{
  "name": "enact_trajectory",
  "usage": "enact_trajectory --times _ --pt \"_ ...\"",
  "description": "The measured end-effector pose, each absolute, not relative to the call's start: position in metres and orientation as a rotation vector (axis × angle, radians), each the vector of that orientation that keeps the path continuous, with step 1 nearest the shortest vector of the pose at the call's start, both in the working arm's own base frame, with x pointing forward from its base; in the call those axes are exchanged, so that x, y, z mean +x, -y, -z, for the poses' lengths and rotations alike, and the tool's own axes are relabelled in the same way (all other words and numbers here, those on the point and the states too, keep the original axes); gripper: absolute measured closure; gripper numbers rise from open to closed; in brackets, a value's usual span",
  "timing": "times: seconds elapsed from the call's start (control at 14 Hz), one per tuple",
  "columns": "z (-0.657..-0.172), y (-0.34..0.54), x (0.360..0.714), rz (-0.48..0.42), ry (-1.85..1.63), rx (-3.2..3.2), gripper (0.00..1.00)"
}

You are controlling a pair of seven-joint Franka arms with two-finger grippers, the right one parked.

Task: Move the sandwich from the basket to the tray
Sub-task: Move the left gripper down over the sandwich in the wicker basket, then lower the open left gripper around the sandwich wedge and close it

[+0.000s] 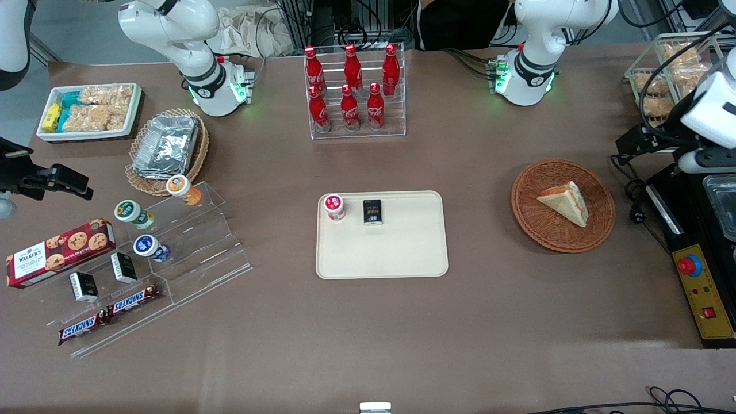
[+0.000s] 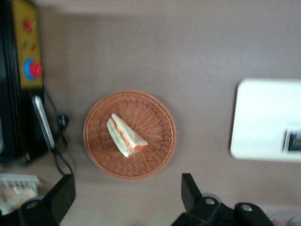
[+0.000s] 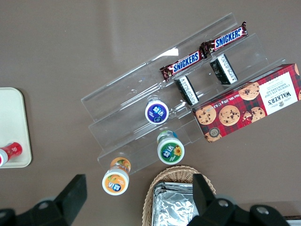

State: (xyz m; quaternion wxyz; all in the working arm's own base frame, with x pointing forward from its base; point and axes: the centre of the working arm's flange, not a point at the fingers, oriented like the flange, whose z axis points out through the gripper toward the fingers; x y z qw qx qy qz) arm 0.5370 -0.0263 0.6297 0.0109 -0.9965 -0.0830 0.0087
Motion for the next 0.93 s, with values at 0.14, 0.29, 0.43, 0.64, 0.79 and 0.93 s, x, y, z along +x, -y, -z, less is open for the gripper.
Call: enact_trajectory --times 0.14,0.29,0.43,0.64,0.79,0.93 --pt "-0.605 0.015 0.534 -0.092 0.520 -3.066 0.00" --pt "-0.563 0.011 0.526 -0.095 0.689 -3.031 0.00" --pt "-0.515 0.007 0.508 -0.068 0.839 -3.002 0.00" --pt "-0.453 -0.004 0.481 -0.076 0.956 -2.959 0.00" --pt "-0.422 -0.017 0.472 -0.047 1.022 -2.949 0.00" --pt "-0.387 -0.020 0.463 -0.007 1.126 -2.922 0.00"
